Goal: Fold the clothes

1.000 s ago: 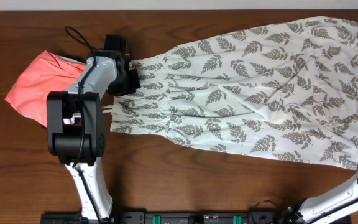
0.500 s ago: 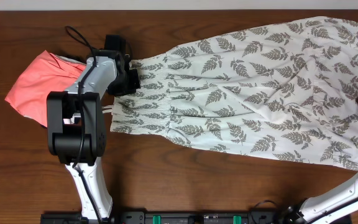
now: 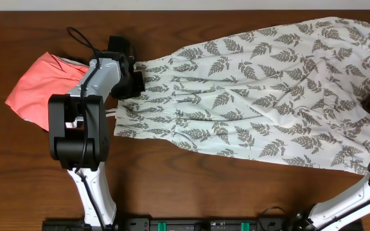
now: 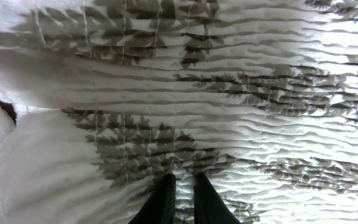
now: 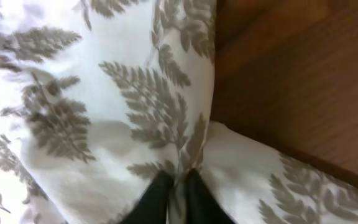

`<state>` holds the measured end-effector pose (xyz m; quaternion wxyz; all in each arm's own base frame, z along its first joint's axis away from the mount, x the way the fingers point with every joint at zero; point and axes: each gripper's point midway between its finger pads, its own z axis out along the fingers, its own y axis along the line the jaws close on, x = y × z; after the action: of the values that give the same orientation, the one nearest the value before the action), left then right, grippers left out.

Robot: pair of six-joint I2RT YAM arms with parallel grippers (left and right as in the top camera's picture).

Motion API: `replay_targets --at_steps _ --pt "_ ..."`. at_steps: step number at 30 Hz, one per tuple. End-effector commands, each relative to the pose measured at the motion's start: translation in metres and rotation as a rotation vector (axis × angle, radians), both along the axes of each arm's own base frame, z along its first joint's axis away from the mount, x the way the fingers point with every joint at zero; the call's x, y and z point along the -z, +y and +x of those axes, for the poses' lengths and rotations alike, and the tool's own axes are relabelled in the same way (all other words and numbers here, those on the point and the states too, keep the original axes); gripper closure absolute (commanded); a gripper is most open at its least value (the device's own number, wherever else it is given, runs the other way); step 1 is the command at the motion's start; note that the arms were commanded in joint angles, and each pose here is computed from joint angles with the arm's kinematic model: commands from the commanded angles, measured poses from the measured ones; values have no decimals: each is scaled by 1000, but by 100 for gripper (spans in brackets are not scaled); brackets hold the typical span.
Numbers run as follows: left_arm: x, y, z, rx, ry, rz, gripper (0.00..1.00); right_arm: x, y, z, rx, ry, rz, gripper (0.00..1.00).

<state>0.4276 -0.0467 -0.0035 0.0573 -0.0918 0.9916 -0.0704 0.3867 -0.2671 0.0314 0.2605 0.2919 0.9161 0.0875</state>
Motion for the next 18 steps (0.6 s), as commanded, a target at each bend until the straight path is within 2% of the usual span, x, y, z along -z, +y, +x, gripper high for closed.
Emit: replay_targets --at_steps 1,4,9,11,13,16,18 --pt "50 8 -43 -1 188 38 87 -14 25 23 -73 -108 82 93" --pt "50 8 -43 -1 188 38 87 -37 55 48 -162 -213 148 96" --pt "50 8 -43 -2 188 38 87 -39 114 66 -315 -206 175 93" --pt "50 8 -43 -2 188 38 87 -36 141 71 -408 -190 157 90" --pt "50 8 -43 -2 188 38 87 -31 159 75 -458 -162 119 82" --pt "50 8 -44 -2 189 38 87 -22 163 79 -440 -99 40 70" --pt "50 8 -44 -2 193 38 88 -19 157 78 -397 -71 14 69"
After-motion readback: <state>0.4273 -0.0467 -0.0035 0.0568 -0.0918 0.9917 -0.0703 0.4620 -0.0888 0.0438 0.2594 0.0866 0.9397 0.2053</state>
